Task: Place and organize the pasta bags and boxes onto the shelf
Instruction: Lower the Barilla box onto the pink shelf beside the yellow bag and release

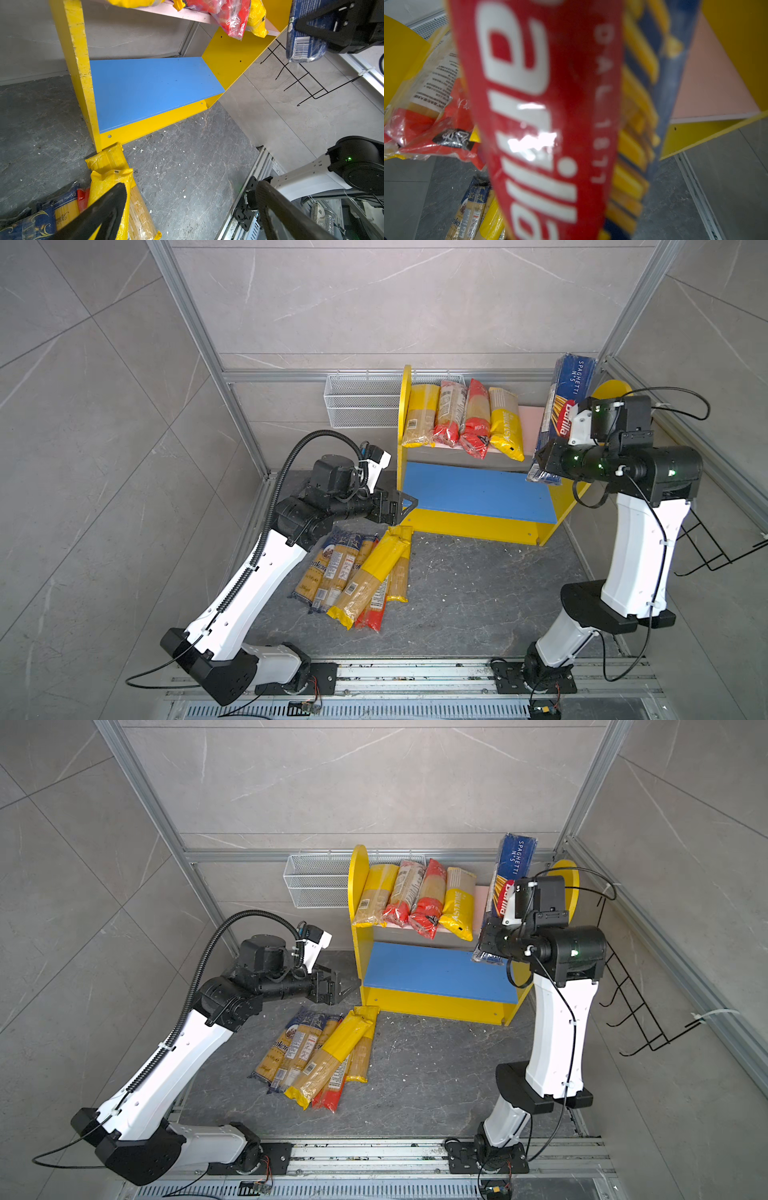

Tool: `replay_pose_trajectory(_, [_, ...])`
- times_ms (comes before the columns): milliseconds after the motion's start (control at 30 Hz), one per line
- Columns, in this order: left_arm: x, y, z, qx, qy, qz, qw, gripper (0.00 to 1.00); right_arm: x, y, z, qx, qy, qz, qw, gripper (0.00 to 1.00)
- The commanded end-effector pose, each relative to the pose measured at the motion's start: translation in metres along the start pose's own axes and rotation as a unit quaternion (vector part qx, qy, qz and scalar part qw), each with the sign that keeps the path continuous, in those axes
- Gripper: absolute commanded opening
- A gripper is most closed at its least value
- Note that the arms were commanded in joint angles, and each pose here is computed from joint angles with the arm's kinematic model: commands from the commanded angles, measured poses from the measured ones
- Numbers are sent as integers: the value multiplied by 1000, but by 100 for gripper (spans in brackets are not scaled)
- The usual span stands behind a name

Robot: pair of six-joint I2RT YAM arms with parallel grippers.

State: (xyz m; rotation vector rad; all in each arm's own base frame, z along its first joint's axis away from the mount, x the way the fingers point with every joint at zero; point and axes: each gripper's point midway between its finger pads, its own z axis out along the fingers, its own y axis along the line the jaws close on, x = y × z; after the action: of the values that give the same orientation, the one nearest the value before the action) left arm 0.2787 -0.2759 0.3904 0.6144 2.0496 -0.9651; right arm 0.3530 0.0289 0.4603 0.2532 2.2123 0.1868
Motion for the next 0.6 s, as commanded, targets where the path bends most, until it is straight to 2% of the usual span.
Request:
replay_pose_trajectory(0, [-17,-4,-4,-1,-19,37,999,100,-49,17,1,-54,-88,-1,995,29])
replay_pose_trajectory(233, [-22,3,7,-8,-14,46,999,100,-62,4,25,-56,-86,17,995,30])
replay_pose_trajectory(367, [-25,6,11,-8,-12,46,999,100,-64,-3,32,-58,-82,27,995,35])
replay_pose_trajectory(433, [-26,7,14,-6,-11,45,999,100,-64,-5,36,-58,-78,29,995,45])
replay_pose_trajectory(533, [-28,10,16,-6,-11,43,999,100,-63,-7,41,-57,-73,33,995,76])
replay_pose_trajectory(567, [-28,10,17,-5,-11,43,999,100,-63,-8,44,-57,-71,35,995,81])
